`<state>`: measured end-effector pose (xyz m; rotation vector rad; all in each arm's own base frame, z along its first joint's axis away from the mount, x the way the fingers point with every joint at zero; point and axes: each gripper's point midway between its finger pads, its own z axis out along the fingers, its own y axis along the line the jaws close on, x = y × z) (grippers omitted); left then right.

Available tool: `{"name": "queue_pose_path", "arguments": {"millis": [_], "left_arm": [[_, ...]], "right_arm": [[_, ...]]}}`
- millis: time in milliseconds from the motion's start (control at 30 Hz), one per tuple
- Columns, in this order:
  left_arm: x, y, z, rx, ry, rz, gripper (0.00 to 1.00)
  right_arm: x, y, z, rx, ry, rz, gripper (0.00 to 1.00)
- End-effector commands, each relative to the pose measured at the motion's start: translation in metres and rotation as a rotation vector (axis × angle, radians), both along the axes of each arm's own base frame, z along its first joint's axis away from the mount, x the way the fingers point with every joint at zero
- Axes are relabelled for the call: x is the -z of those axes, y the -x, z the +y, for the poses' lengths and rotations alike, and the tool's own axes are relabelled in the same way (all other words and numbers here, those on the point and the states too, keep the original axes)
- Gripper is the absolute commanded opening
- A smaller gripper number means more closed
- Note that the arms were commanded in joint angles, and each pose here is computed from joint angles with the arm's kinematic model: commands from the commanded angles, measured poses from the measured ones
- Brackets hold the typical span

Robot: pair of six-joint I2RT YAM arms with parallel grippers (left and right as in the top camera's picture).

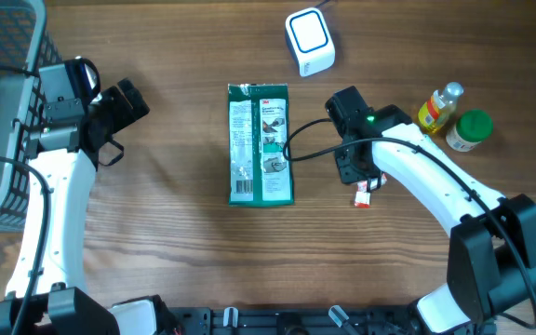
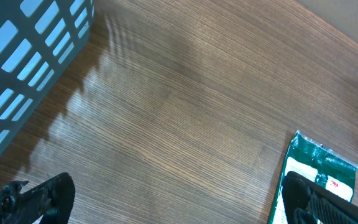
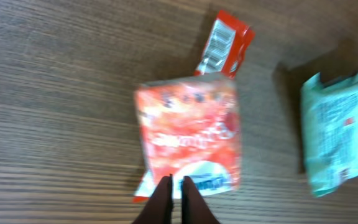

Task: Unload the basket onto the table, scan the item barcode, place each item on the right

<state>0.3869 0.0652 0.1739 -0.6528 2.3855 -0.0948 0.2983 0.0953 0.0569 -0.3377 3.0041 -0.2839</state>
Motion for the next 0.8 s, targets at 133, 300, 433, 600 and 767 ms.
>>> {"name": "queue_pose_path", "arguments": {"millis": [133, 300, 433, 600, 767], "left_arm": [[-0.006, -0.002, 0.001, -0.008, 0.006, -0.019, 1.00], [-0.006, -0.002, 0.001, -0.008, 0.006, -0.019, 1.00], [-0.006, -0.002, 0.001, -0.008, 0.006, -0.019, 1.00], [-0.006, -0.002, 0.001, -0.008, 0.006, -0.019, 1.00], [-0.006, -0.002, 0.001, -0.008, 0.006, -0.020, 1.00]], "right_arm": [[0.012, 0.010, 0.002, 0.071, -0.021, 0.027, 0.06], [0.012, -0.007, 0.052, 0.046, -0.284, -0.006, 0.04], [0.011, -0.014, 0.075, 0.064, -0.412, -0.015, 0.04], [0.027, -0.018, 0.064, 0.080, -0.360, -0.057, 0.04], [0.051, -0.012, 0.034, 0.102, -0.217, -0.088, 0.04]]}}
